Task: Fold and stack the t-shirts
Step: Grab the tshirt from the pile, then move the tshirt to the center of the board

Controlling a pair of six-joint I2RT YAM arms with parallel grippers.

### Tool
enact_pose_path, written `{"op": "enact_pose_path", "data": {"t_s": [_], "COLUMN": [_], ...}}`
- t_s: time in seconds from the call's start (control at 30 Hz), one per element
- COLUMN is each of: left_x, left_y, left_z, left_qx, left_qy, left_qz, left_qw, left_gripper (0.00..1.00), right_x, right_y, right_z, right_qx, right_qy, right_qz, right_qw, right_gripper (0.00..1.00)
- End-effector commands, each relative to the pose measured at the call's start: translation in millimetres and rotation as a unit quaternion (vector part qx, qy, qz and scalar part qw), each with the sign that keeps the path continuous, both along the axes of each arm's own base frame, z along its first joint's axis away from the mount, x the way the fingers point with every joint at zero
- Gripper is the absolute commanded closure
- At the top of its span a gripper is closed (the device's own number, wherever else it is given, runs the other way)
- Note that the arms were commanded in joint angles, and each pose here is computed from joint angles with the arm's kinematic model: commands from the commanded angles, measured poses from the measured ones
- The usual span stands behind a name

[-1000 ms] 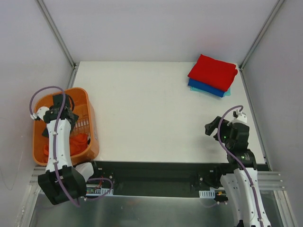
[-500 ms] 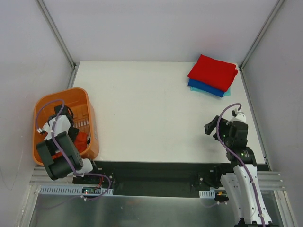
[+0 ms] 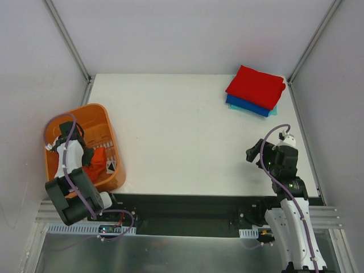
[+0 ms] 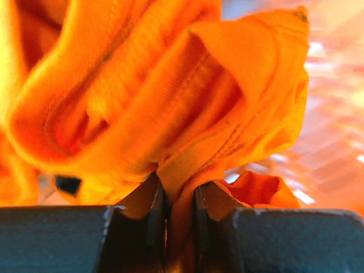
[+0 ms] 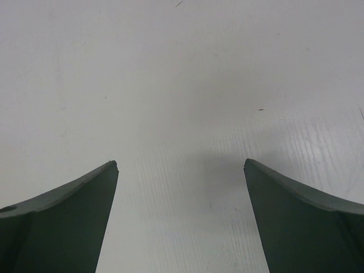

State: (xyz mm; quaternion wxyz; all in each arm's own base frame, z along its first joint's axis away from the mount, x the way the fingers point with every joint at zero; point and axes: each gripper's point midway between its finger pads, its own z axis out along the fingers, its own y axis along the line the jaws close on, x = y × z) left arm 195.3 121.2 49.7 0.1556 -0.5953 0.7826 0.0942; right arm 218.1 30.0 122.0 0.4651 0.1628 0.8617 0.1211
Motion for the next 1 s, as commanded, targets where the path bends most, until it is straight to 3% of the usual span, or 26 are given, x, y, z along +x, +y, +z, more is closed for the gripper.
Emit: {"op": "enact_pose_path", "data": {"t_s": [0.0, 0.17, 0.37, 0.47, 0.57, 0.7, 0.77, 0.9, 0.93, 0.97], "left_x": [61, 70, 106, 128, 138, 138, 131, 112, 111, 99], "left_y": [-21, -22, -62, -109, -166, -247, -303, -382, -394, -408], "left_z": [70, 146, 228, 294, 337, 359, 349, 296, 276, 255], "left_qx": [0.002, 0.064, 0.057, 0.078, 0.043, 0.005, -0.036, -0.09, -0.1, -0.108], "left_qy": [-0.199, -0.297, -0.382, -0.433, -0.478, -0.495, -0.479, -0.416, -0.393, -0.369], "left_qz": [-0.089, -0.11, -0.208, -0.299, -0.399, -0.526, -0.608, -0.712, -0.727, -0.748], "left_qw": [0.976, 0.946, 0.899, 0.847, 0.782, 0.692, 0.631, 0.558, 0.554, 0.541], "left_gripper": [1.0, 1.0, 1.0, 1.0, 1.0, 1.0, 1.0, 0.76, 0.58, 0.48], "right_x": [9, 8, 8, 7, 7, 7, 7, 6, 5, 5], "right_y": [-1, -1, -1, -2, -2, -2, -1, 3, 4, 3], "right_z": [23, 24, 24, 24, 23, 26, 26, 26, 26, 25], "right_qx": [-0.004, -0.005, -0.004, -0.007, -0.008, -0.005, -0.004, -0.005, -0.005, -0.007], "right_qy": [-0.035, -0.036, -0.035, -0.036, -0.036, -0.04, -0.039, -0.034, -0.031, -0.029], "right_qz": [-0.002, -0.001, -0.001, -0.003, -0.003, -0.005, -0.002, 0.016, 0.019, 0.016], "right_qw": [0.999, 0.999, 0.999, 0.999, 0.999, 0.999, 0.999, 0.999, 0.999, 0.999], "right_gripper": [0.03, 0.03, 0.03, 0.03, 0.03, 0.03, 0.03, 0.03, 0.03, 0.03]}}
